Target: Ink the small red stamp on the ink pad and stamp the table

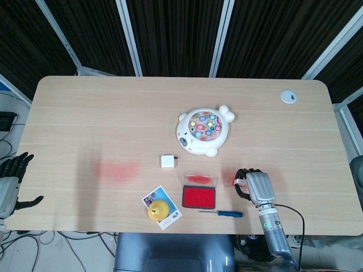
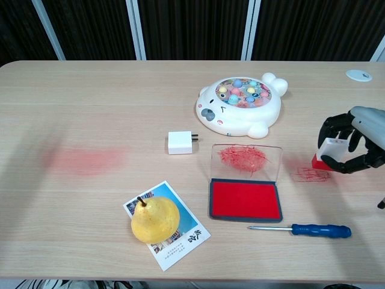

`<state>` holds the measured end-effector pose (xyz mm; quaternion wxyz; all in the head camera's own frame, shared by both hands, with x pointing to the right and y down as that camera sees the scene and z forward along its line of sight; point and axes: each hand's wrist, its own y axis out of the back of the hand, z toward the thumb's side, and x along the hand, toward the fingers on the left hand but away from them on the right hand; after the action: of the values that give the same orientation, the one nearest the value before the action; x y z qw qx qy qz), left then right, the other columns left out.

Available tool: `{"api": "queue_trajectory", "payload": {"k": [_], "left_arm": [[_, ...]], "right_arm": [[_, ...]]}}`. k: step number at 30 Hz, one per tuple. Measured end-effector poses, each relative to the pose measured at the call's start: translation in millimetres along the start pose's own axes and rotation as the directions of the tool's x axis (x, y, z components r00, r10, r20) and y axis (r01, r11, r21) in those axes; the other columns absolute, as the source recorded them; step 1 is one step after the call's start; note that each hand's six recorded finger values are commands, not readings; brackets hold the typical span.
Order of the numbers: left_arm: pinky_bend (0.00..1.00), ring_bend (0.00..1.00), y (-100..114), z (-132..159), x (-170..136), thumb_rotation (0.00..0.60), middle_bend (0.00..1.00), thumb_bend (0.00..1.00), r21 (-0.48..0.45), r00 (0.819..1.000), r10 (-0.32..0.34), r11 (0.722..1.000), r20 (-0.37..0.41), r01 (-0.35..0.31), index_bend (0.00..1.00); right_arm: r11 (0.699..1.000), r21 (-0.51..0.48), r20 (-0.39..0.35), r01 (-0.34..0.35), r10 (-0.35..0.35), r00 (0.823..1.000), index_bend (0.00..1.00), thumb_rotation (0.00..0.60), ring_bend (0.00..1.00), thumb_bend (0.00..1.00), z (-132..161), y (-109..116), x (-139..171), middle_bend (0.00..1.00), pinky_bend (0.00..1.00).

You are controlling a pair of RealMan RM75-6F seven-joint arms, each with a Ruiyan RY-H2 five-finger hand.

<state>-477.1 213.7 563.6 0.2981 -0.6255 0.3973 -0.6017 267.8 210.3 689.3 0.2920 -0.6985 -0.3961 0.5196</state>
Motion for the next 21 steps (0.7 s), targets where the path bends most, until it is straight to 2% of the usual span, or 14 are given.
{"api": "queue_trajectory", "payload": {"k": [9,21], "left_arm": [[0.00,0.00,-0.7,-0.2,1.0,0.600,0.00,0.00,-0.005,1.000,-0.010,1.000,-0.001,0.010,0.00],[0.00,0.00,-1.7,0.5,1.4,0.600,0.00,0.00,-0.011,1.000,-0.019,1.000,-0.001,0.019,0.00]], "right_arm": [[1.000,0.004,-0.001,-0.016,0.016,1.000,0.80,0.600,0.45,0.59,1.1,-21.2,-13.4,0.62,0.47],[1.000,0.000,0.015,-0.017,0.017,1.000,0.80,0.600,0.44,0.58,-0.7,-29.7,-26.6,0.60,0.47]]}}
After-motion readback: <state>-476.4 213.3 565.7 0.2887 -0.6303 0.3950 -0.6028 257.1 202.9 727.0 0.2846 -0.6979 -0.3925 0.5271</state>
